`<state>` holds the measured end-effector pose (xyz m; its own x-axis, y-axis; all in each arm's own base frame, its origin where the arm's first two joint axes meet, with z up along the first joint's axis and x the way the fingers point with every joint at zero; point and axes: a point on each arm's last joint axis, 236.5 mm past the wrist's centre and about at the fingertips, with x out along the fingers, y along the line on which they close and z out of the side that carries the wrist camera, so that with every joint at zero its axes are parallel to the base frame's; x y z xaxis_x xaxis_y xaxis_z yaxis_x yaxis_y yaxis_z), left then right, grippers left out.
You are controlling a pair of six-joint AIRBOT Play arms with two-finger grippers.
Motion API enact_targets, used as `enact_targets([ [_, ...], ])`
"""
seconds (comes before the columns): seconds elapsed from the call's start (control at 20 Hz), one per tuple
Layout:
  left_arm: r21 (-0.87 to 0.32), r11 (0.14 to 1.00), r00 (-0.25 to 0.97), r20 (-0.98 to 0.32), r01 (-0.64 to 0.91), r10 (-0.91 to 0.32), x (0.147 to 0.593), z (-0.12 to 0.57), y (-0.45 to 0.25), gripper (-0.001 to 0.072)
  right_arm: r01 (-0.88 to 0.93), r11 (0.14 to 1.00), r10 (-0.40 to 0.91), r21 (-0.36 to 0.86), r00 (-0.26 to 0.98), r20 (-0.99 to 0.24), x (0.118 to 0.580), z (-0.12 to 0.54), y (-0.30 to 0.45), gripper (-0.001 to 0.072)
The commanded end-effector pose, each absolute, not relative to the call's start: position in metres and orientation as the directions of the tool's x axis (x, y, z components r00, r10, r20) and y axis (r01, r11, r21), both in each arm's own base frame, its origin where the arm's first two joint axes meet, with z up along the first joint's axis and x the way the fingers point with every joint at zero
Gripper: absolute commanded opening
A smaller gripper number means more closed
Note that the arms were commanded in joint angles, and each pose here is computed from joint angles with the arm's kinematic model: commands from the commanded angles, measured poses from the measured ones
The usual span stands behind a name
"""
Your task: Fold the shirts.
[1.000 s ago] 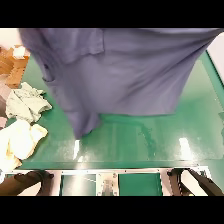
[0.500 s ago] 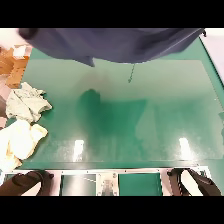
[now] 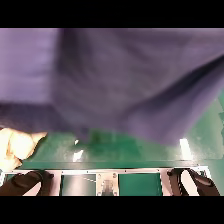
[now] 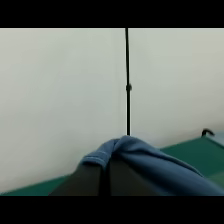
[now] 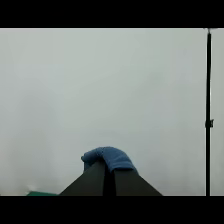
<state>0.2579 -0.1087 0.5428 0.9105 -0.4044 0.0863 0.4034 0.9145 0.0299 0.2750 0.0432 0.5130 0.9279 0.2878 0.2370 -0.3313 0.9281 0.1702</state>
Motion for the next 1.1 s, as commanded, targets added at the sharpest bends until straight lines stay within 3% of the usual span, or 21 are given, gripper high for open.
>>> enact_targets([
  [0.0,-0.018,0.922,0.903,-0.192,0.387,-0.383,0.346,0.453,-0.131,0.0023,-0.274,0.898,0.271,0.343,0.961,0.059,0.335,0.429,0.016,0.0014],
  [0.15,-0.046,0.923,0.832,-0.417,0.382,-0.365,0.433,0.349,-0.158,0.0023,-0.154,0.847,0.275,0.509,0.946,-0.173,0.400,0.310,-0.014,0.0014],
  [0.35,-0.087,0.926,0.736,-0.581,0.368,-0.347,0.522,0.220,-0.189,0.0023,0.066,0.753,0.316,0.655,0.836,-0.448,0.473,0.141,-0.045,0.0015],
  [0.55,-0.123,0.928,0.724,-0.592,0.353,-0.354,0.566,0.159,-0.204,0.0023,0.157,0.699,0.393,0.698,0.731,-0.558,0.513,0.044,-0.047,0.0016],
  [0.7,-0.113,0.932,0.750,-0.563,0.346,-0.346,0.580,0.155,-0.204,0.0024,0.159,0.683,0.423,0.713,0.710,-0.563,0.538,0.023,-0.045,0.0080],
  [0.75,-0.110,0.932,0.743,-0.576,0.345,-0.342,0.580,0.149,-0.204,0.0065,0.150,0.672,0.449,0.726,0.696,-0.560,0.540,0.020,-0.041,0.0126],
  [0.8,-0.113,0.932,0.728,-0.594,0.345,-0.341,0.578,0.143,-0.204,0.0368,0.138,0.668,0.476,0.731,0.676,-0.563,0.537,0.019,-0.036,0.0281],
  [0.85,-0.110,0.933,0.710,-0.620,0.344,-0.335,0.574,0.137,-0.202,0.0622,0.127,0.669,0.500,0.732,0.653,-0.569,0.532,0.019,-0.031,0.0382],
  [1.05,-0.128,0.964,0.570,-0.785,0.233,-0.242,0.546,0.108,-0.148,0.0621,0.166,0.666,0.510,0.727,0.609,-0.607,0.504,0.029,-0.059,0.0372],
])
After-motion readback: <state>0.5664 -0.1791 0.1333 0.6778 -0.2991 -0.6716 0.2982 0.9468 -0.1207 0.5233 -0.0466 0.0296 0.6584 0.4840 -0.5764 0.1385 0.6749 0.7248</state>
